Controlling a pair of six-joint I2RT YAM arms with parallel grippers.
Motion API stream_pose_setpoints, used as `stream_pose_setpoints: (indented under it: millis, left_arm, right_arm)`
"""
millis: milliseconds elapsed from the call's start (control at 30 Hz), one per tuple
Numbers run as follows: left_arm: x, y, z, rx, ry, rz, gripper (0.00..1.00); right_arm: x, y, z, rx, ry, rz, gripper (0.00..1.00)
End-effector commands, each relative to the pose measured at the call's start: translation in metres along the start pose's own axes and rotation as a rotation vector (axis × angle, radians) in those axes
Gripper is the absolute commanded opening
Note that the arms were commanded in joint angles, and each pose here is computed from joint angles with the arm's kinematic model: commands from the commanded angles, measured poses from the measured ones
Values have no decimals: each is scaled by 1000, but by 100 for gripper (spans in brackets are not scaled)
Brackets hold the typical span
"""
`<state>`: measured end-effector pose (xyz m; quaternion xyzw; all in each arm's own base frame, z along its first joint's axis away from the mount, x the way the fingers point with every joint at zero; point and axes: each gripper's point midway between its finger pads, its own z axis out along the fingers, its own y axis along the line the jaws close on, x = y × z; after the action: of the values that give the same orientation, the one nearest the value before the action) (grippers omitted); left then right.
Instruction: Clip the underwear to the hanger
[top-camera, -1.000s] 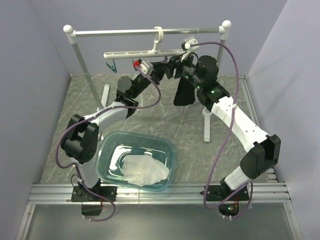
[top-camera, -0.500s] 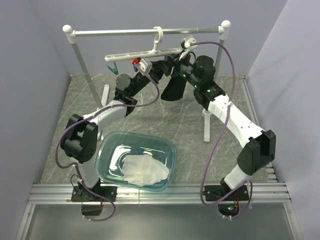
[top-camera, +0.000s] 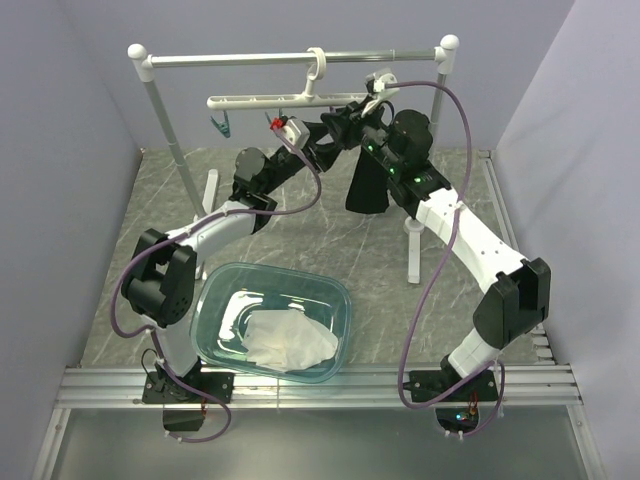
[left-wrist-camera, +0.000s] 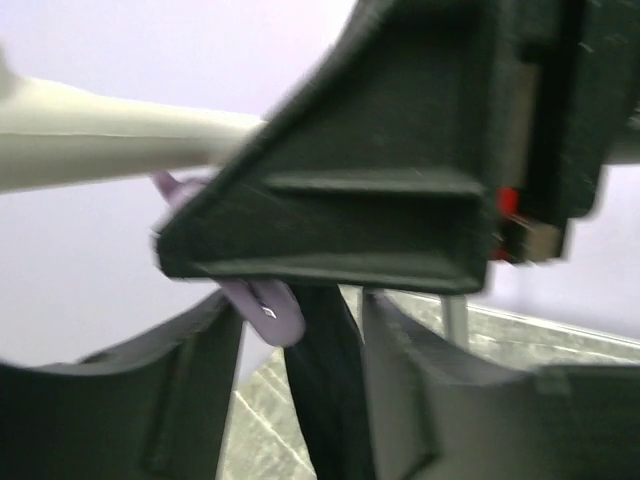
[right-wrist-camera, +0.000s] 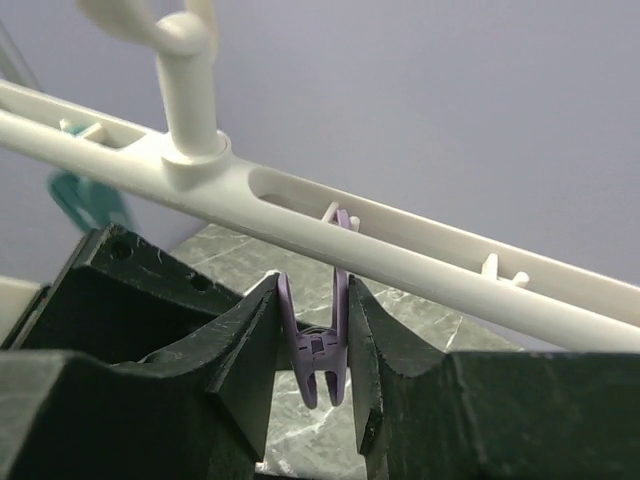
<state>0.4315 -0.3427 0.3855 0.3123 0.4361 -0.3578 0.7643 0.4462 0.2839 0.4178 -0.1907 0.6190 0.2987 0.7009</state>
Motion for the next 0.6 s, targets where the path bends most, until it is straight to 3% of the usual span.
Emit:
stream_pose_setpoints:
  millis: [0, 367, 567]
  left_arm:
    - [-19, -21, 2, 66, -32, -7, 57]
    - [-37, -4, 4, -31, -82, -1, 57]
    - [-49, 11, 7, -107, -110, -12, 50]
  right_arm:
    - [-43, -4, 4, 7, -116, 15, 0]
    - [-45, 8, 0, -71, -102, 109, 0]
    - [-37, 13, -4, -98, -78, 164, 0]
